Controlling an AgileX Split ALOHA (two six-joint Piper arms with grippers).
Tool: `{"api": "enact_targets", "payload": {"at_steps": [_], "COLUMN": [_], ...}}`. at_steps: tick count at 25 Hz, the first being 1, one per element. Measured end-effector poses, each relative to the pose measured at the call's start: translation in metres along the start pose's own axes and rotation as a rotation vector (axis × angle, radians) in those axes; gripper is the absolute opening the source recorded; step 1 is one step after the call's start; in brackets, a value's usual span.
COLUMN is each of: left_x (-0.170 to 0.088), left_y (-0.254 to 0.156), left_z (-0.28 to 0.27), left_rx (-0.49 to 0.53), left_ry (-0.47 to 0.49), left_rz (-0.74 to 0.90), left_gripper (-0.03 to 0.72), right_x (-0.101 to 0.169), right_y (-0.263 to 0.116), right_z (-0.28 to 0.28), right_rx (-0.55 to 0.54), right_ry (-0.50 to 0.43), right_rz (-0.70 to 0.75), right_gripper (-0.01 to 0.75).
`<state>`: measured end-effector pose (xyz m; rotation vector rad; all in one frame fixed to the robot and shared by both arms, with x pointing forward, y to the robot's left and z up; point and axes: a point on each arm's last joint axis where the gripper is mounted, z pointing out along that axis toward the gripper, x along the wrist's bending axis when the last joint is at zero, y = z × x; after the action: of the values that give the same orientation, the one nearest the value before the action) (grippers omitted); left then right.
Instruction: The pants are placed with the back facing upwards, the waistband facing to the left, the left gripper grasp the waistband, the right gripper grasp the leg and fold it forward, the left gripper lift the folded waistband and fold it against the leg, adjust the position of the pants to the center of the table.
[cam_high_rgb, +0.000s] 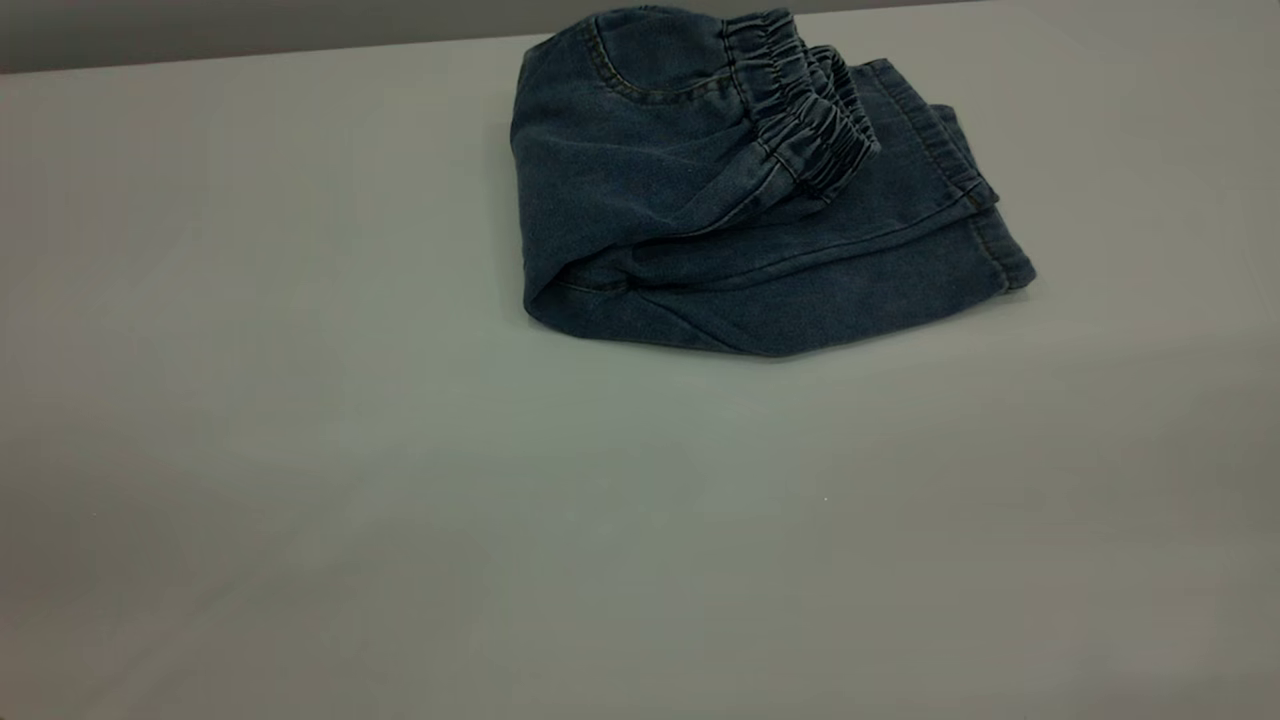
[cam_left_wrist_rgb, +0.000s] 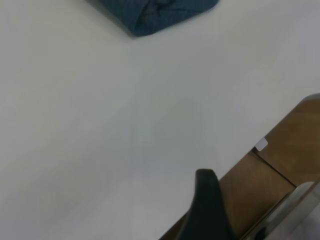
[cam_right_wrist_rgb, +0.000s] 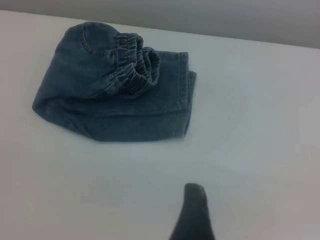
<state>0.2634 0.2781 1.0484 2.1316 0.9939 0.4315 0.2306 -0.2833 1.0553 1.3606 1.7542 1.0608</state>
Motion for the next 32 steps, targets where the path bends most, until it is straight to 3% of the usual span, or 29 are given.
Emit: {"api": "enact_targets", "payload": {"at_steps": [11,19,26,32], "left_x": [0.000,0.004,0.012,0.012], "left_y": [0.000,0.000,-0.001,-0.008], "left_z": [0.000,0.000,-0.002,-0.012], "left_rx": [0.001,0.002,-0.003,-0.075], "left_ry": [0.003,0.084,0.274,0.476], "left_rz": [-0.004,-0.080,-0.252,-0.400], "left_gripper": [0.487,0.487,0.487,0.487], "right_x": [0.000,0.000,0.000,0.000], "right_y": [0.000,0.000,-0.001,0.000], "right_z": [0.000,0.000,-0.001,-0.001], "right_rx": [0.000,-0.001,-0.001,0.000], "right_ry": [0.000,0.021,0.063,0.063], "right_rz": [0.002,-0.008,-0.029,-0.029], "right_gripper": [0.494,0.494,0.494,0.494]}}
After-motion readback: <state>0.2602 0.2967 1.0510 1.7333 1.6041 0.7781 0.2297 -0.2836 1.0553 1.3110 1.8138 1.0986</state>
